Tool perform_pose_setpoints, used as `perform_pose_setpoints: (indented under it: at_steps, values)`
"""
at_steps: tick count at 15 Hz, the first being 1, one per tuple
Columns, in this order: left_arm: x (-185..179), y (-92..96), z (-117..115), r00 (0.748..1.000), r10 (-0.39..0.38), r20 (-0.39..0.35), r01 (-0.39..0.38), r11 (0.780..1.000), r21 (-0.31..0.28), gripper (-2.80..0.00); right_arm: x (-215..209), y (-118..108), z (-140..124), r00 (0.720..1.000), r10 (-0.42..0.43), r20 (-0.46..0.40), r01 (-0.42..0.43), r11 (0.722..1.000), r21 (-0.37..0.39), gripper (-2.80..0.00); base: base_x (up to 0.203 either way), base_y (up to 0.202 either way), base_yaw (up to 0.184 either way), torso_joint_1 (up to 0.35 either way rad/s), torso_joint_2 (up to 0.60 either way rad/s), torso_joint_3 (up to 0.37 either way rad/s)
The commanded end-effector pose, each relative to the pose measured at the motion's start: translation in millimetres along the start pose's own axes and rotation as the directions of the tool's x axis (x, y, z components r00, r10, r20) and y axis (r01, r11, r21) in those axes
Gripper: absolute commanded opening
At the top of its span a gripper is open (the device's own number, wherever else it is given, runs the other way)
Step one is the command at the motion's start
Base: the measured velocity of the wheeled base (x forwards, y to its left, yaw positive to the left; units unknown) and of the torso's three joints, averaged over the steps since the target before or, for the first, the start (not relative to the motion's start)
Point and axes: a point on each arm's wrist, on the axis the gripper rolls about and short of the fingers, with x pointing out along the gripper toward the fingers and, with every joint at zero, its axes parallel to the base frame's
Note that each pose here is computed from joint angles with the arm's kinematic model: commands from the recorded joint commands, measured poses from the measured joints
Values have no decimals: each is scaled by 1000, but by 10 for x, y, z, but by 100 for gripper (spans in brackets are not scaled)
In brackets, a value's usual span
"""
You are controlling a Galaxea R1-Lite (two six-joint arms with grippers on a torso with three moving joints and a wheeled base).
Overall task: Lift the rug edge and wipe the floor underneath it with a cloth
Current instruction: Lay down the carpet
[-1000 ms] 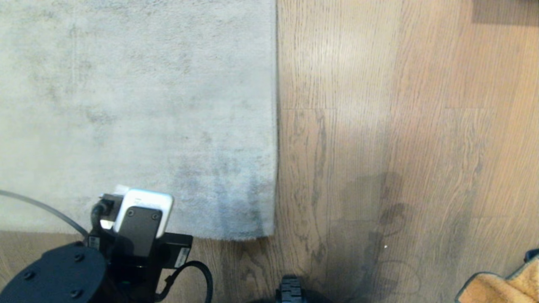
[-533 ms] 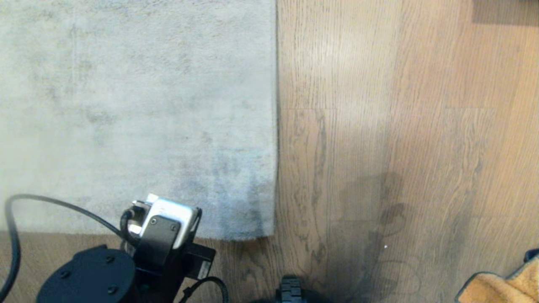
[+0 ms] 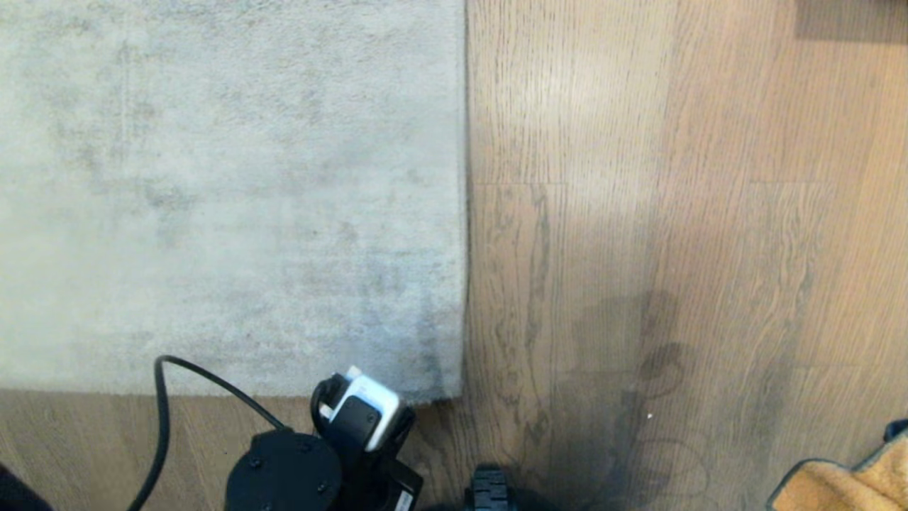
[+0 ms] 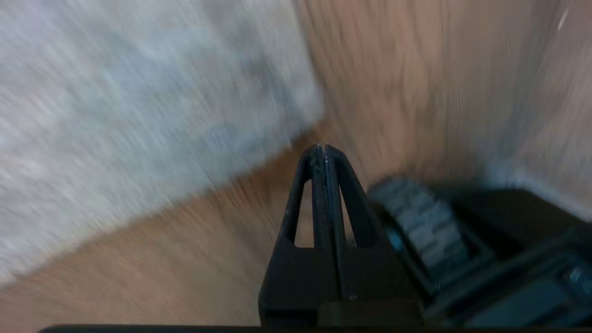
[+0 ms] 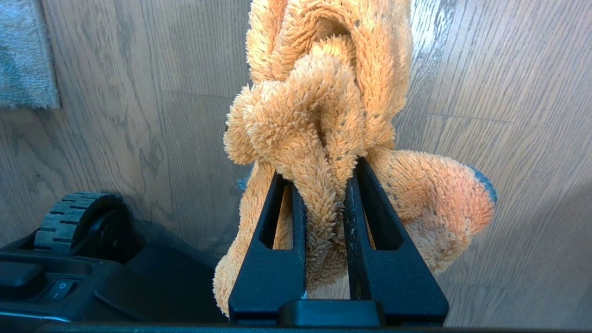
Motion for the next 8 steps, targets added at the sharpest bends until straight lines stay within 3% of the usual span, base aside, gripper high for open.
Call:
perform_pose_setpoints:
  at_steps: [1,5,8]
  values:
    - [101,-48,-211,996,5,-91,-1,999,41,-280,1,0,0,1000,1,-1,-1,1000,-1,-280,0,0,0,0,0,0]
    - [79,83,-523,971,56,-234,-33,995,97,-280,1,0,0,1000,1,-1,-1,1000,-1,-280,0,0,0,0,0,0]
    - [129,178,-615,954,102,-283,-75,992,105,-280,1,0,0,1000,1,-1,-1,1000,-1,-280,0,0,0,0,0,0]
